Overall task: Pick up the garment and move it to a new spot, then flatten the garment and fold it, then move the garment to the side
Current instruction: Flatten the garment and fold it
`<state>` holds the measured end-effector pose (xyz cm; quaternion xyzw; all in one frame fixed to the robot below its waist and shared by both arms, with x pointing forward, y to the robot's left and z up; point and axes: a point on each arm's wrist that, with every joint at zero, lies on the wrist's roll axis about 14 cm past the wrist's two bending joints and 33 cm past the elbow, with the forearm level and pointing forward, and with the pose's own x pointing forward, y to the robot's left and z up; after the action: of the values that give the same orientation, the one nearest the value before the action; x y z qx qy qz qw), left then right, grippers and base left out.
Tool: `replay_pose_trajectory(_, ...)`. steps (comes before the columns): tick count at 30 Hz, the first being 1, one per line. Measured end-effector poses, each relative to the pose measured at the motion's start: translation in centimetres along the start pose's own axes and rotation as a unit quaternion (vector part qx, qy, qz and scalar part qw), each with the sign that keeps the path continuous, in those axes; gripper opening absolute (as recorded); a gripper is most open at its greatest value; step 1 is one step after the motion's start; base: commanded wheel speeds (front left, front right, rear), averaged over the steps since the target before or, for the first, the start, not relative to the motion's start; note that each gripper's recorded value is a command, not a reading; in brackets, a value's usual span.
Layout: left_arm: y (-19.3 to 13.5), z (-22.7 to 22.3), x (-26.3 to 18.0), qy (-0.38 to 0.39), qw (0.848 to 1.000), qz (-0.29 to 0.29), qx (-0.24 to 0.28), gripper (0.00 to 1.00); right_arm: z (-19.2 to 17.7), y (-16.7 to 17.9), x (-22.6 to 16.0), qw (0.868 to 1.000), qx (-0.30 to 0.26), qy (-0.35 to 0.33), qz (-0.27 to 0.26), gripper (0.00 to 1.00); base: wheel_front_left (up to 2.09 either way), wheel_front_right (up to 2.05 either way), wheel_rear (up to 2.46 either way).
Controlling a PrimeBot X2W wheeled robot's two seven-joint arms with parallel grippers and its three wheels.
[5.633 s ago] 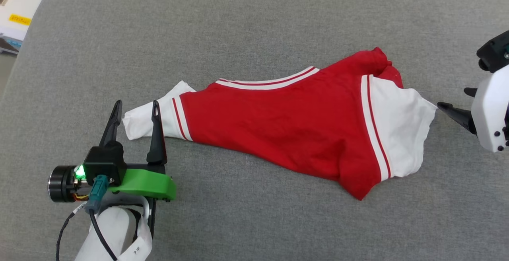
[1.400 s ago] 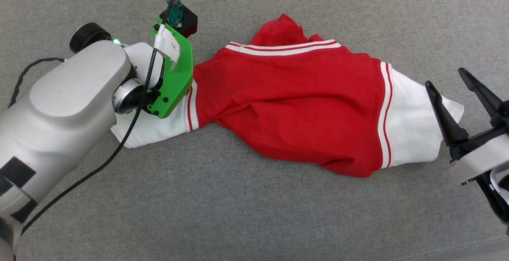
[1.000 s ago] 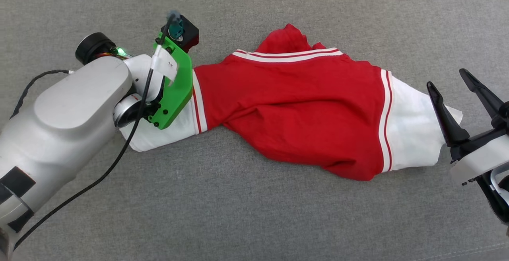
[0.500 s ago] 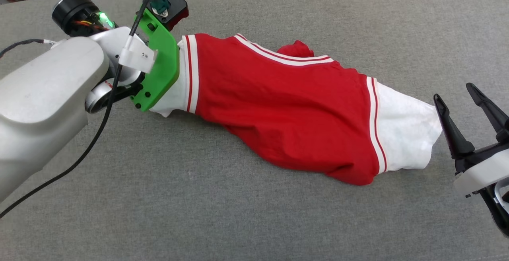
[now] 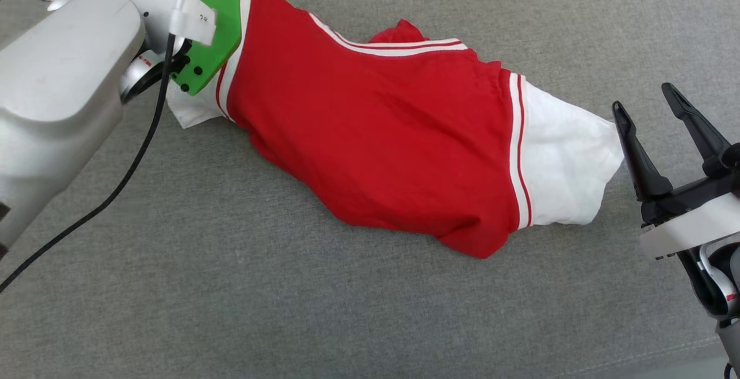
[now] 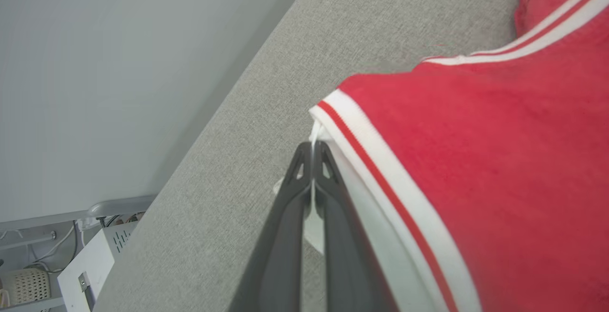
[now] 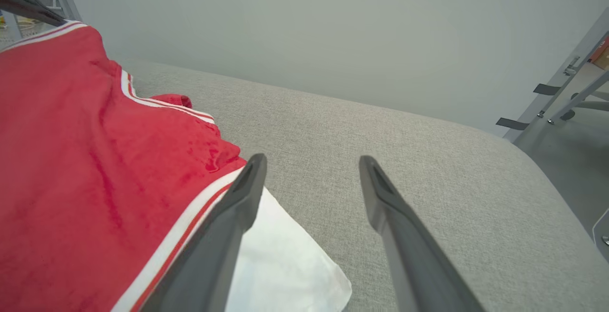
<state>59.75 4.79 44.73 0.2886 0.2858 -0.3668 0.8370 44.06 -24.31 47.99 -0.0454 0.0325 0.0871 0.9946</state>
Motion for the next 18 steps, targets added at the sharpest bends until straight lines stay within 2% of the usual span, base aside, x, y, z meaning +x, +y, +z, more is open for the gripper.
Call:
replay_pose_trajectory(4, -1.6, -1.3, 3.2, 0.008, 1.0, -0.018, -0.003, 0.0, -1.1, -0.8, -0.3, 1.0, -0.005, 0.013, -0.013, 1.0, 0.0, 0.0, 0.0)
replay_pose_trajectory(8, -4.9, -4.1, 6.3, 0.03, 0.998, -0.055, -0.025, 0.0, -2.1, -1.7, -0.8, 0.999, -0.012, 0.027, -0.029, 1.0, 0.0, 0.0, 0.0)
replay_pose_trajectory(13, -4.6, -3.9, 7.0, 0.013, 0.998, -0.051, -0.037, 0.0, -2.1, -2.0, -0.8, 0.999, -0.018, 0.028, -0.033, 1.0, 0.0, 0.0, 0.0)
replay_pose_trajectory(14, -4.4, -3.7, 6.9, 0.001, 0.998, -0.047, -0.039, 0.38, -2.0, -2.0, -0.8, 0.999, -0.02, 0.027, -0.032, 1.0, 0.0, 0.0, 0.0)
replay_pose_trajectory(15, -4.3, -3.4, 6.8, -0.01, 0.998, -0.044, -0.039, 1.0, -1.8, -2.1, -0.9, 0.999, -0.021, 0.025, -0.033, 1.0, 0.0, 0.0, 0.0)
replay_pose_trajectory(18, -3.2, -1.8, 5.9, -0.068, 0.997, -0.024, -0.042, 1.0, -0.9, -2.5, -0.9, 0.999, -0.027, 0.011, -0.037, 1.0, 0.0, 0.0, 0.0)
